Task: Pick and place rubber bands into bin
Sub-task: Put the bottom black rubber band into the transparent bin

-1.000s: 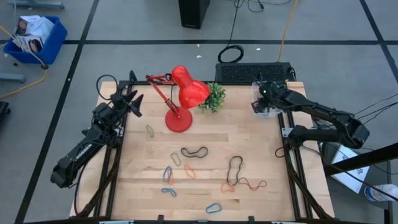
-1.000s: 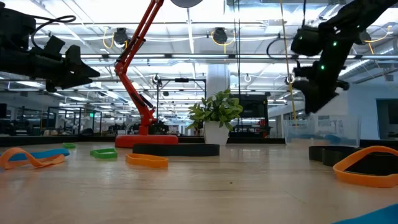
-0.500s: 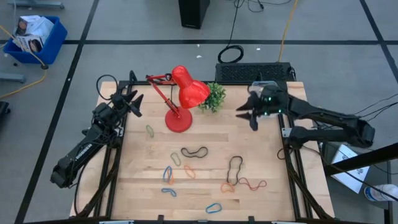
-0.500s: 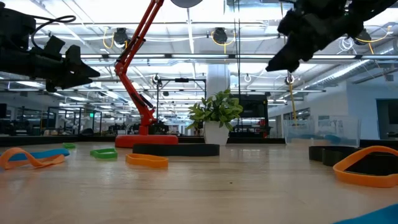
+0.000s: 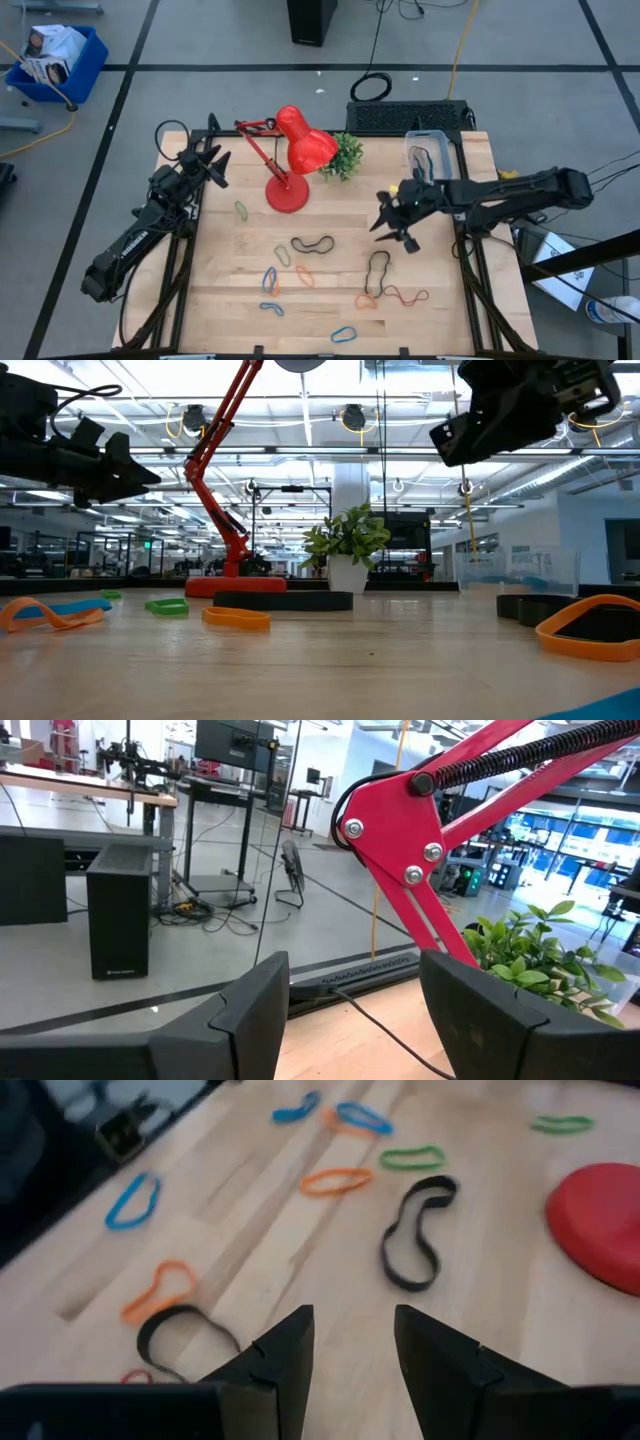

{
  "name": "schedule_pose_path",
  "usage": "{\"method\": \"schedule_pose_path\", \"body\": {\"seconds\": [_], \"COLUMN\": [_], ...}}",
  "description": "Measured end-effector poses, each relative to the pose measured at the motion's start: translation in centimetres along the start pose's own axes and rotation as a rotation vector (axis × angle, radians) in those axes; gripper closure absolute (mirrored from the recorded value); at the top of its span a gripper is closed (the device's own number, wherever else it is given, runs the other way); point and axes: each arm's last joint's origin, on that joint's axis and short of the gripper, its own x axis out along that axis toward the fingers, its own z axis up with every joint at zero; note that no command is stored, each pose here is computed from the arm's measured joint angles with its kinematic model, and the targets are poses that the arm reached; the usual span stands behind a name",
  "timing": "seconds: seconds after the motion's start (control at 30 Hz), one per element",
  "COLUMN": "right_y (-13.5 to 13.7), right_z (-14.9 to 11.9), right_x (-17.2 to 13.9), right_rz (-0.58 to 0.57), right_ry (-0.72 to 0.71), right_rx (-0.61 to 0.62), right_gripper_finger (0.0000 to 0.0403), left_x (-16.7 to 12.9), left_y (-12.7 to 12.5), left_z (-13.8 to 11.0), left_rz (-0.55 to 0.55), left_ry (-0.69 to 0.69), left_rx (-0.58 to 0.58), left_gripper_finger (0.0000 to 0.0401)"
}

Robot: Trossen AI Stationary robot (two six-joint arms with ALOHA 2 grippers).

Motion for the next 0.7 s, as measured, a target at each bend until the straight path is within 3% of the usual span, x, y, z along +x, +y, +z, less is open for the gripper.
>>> {"method": "schedule_pose_path", "body": {"seconds": [0.17,0.7], "right_y": [0.5,1.5], "right_z": [-0.6,-3.3], "right_x": [1.8,6.4], "right_rz": [-0.030,0.081], "right_ry": [0.091,0.312], "right_rx": [-0.002,0.040], "right_gripper_finger": [0.0268,0.0268], "left_x": [0.0,0.0], "left_y": [0.0,0.0], "left_z": [0.0,0.0], "left_rz": [0.000,0.000], "left_ry": [0.000,0.000], "left_rx": [0.000,0.000], "left_gripper_finger": [0.0171,0.0171]}}
